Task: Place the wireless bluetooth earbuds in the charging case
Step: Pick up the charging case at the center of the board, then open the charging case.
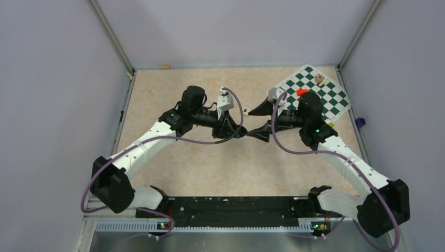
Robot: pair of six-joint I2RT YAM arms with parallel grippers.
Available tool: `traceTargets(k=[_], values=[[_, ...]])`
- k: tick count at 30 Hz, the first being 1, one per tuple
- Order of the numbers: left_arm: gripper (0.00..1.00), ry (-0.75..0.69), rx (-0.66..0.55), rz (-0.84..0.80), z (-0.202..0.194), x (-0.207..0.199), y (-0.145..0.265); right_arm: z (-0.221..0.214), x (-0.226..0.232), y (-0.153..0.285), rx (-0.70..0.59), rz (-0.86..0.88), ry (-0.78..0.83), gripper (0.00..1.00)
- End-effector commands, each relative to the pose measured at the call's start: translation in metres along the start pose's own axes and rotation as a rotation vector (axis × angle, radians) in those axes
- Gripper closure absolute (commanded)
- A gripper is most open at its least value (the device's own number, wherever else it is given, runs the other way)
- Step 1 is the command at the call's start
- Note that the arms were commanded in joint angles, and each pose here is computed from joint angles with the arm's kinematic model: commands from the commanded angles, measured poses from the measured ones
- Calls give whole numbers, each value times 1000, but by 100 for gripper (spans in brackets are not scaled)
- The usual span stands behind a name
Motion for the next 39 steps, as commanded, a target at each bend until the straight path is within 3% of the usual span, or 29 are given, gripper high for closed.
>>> traceTargets(k=[1, 14, 29, 34, 39], values=[[98, -58, -37, -30, 12, -8, 5, 6, -2, -1, -25, 5, 55, 17], [100, -52, -39, -50, 11, -10, 4, -7, -13, -13, 40, -71, 78, 20], [100, -41, -37, -78, 6, -14, 3, 24, -35, 9, -5, -274, 170, 21], [100, -34, -38, -84, 7, -14, 2, 33, -32, 13, -23, -278, 186, 21], [100, -37, -48, -70, 14, -12, 4, 45, -14, 13, -37, -176, 191, 19]])
Point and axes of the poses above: each gripper's point midway between its finger pads, its own y axis back along the fingers, its own x axis along the line the jaws close on, z = x × y, the point moved 3 cm from there along y, back along the fingers, and after that the axes turned 3 degrees about y, right-handed, at the moved point
